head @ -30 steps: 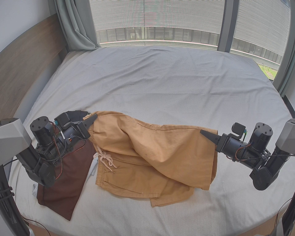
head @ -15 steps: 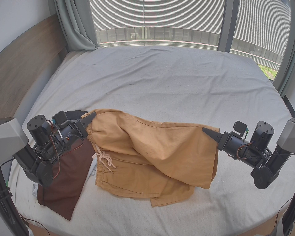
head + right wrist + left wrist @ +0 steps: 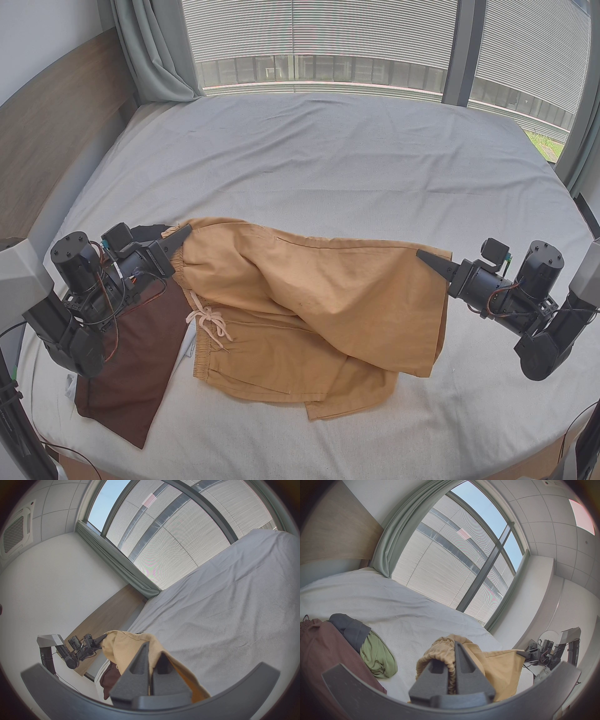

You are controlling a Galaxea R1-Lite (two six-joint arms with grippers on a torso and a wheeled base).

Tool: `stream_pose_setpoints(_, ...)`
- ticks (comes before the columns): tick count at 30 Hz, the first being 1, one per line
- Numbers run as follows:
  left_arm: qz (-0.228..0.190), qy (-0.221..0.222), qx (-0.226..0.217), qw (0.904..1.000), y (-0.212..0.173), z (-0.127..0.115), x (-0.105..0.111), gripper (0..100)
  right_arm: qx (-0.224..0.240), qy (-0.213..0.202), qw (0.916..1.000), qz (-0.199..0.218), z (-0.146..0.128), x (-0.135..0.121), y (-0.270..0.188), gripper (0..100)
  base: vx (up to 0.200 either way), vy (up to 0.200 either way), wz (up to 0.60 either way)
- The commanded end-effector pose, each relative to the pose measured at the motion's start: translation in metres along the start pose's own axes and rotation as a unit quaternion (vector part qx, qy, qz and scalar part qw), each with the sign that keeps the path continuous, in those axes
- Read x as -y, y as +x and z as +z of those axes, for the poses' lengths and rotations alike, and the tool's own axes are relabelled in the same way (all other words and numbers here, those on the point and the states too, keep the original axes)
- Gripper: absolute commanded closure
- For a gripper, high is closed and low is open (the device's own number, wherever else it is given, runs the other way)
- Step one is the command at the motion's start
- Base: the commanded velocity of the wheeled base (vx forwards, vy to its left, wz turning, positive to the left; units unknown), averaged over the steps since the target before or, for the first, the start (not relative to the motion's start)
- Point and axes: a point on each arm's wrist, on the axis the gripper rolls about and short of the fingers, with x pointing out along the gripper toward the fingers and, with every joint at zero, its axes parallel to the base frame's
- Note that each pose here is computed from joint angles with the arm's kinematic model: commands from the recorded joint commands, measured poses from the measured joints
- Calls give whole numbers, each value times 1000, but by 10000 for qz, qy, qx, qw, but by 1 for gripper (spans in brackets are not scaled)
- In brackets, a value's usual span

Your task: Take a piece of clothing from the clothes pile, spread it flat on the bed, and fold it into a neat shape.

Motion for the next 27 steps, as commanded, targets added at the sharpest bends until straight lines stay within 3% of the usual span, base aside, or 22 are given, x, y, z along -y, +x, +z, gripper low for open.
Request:
stream_pose_setpoints(1, -23, 17, 30, 10000, 0, 2, 1, 100, 94, -44, 9999, 39, 6, -3, -1, 100, 0, 0, 0)
stream_pose_setpoints(27, 19, 82, 152, 9998, -1, 9, -2, 100, 368, -221, 9987, 274, 23, -18, -2, 100, 0, 0, 0)
